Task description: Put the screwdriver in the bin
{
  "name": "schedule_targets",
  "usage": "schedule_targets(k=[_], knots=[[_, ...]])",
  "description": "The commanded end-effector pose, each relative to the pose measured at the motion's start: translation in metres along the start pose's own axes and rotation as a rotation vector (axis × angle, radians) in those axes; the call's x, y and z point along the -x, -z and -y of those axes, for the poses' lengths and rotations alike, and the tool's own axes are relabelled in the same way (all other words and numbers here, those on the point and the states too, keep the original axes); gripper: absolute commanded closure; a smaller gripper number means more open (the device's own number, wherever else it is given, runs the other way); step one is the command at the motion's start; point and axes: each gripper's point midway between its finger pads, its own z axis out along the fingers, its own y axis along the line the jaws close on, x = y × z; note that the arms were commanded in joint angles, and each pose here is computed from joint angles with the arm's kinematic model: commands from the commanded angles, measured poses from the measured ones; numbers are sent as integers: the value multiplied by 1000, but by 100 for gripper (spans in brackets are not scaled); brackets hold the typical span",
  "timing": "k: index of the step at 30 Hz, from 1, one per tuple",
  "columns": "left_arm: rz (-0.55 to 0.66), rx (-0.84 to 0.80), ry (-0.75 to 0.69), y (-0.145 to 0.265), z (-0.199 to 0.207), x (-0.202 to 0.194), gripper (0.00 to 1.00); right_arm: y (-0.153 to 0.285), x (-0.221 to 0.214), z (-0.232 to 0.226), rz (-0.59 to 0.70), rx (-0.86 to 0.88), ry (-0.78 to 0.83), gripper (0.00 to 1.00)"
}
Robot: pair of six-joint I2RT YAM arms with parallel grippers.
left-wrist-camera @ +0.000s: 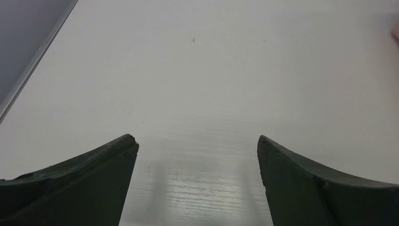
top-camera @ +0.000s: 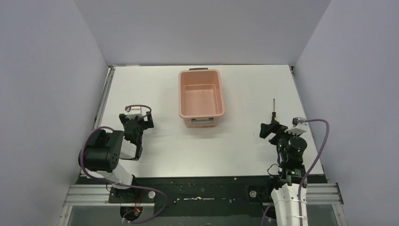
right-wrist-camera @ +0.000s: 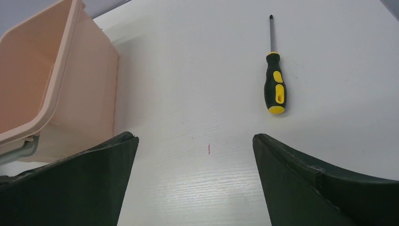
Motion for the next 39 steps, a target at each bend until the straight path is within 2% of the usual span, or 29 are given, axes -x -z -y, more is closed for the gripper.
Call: schedule_targets(k=[1,5,8,12,16,19,24,30,32,34,38,39], knots=[[47,-16,3,-2,2,14,3,-1,35,-11,81,20,21,0],[46,-16,4,-2,2,14,3,-5,77,-19,89,-7,47,0],[45,-17,3,-2,2,14,3,-19,111,-12,13,-114,92,0],[47,-16,4,-2,2,14,3,-52,137,7,-216,-276,170,0],[47,-15,3,-2,2,14,3,-89,139,30,-468,-405,218,0],[47,-16,4,-2,2,14,3,-115,110,51,-625,-449,240,0],[46,-15,4,-2,2,14,3,-144,32,86,-852,-473,231,0],[47,-15,3,-2,2,14,3,-152,-49,114,-986,-496,193,8],[46,-15,4,-2,2,14,3,-151,-70,121,-1020,-497,196,18],[47,-16,4,-2,2,14,3,-151,-82,128,-1045,-507,208,36],[48,-17,4,-2,2,14,3,-150,-82,138,-1073,-550,245,90],[46,-16,3,-2,2,14,3,-152,-73,137,-1058,-562,253,100]])
